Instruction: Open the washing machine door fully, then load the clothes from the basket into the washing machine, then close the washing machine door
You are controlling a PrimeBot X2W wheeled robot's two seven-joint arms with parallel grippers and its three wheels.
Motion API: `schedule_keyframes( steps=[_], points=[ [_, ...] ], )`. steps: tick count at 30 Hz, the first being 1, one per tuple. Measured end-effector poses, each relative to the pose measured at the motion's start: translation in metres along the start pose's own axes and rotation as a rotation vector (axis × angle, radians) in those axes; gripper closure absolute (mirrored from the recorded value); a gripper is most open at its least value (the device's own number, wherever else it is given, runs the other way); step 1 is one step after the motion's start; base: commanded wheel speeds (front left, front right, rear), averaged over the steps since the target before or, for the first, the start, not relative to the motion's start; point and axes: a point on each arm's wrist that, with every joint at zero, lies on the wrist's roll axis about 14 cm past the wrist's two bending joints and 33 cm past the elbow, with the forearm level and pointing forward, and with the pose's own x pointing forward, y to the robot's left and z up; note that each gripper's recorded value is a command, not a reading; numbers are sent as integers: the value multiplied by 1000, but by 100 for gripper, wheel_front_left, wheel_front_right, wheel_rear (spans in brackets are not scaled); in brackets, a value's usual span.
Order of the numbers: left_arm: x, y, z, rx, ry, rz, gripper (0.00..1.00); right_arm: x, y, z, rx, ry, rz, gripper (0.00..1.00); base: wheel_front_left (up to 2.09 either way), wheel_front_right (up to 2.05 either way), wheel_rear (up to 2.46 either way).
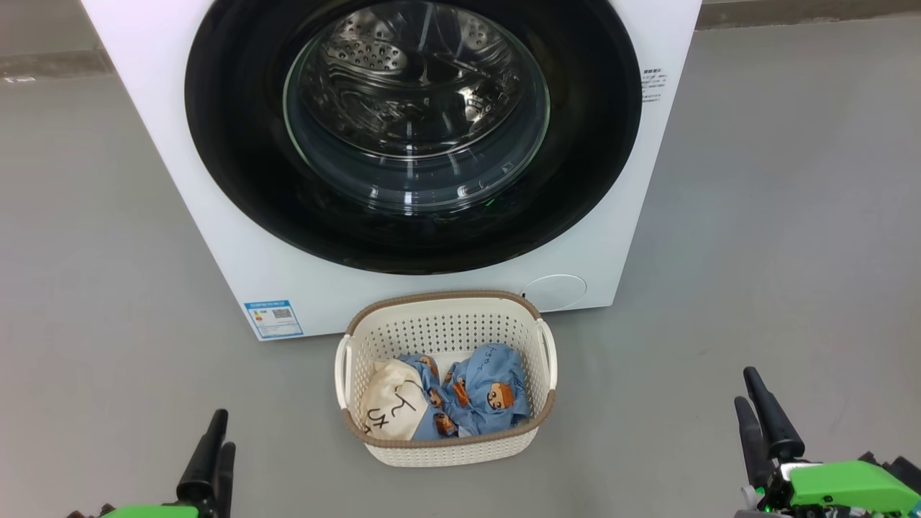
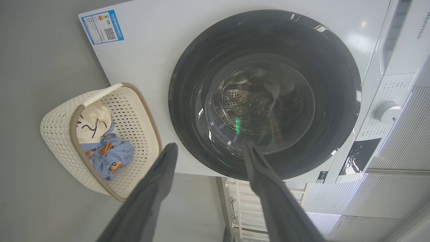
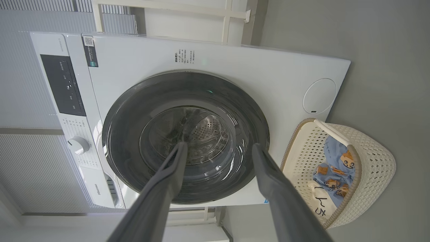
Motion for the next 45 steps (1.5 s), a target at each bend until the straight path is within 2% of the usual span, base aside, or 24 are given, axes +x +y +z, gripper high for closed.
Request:
schedule_keyframes(
  steps=[14, 38, 45],
  points=[
    [2, -13, 0, 145, -16, -36, 0, 9, 18, -4, -128, 8, 48, 0, 0, 0, 0],
    [3, -23, -1, 469, -31, -71, 0, 12, 30, -10, -491, 24, 96, 0, 0, 0, 0],
    [3, -26, -1, 595, -33, -86, 0, 14, 36, -14, -602, 27, 118, 0, 0, 0, 0]
  ],
)
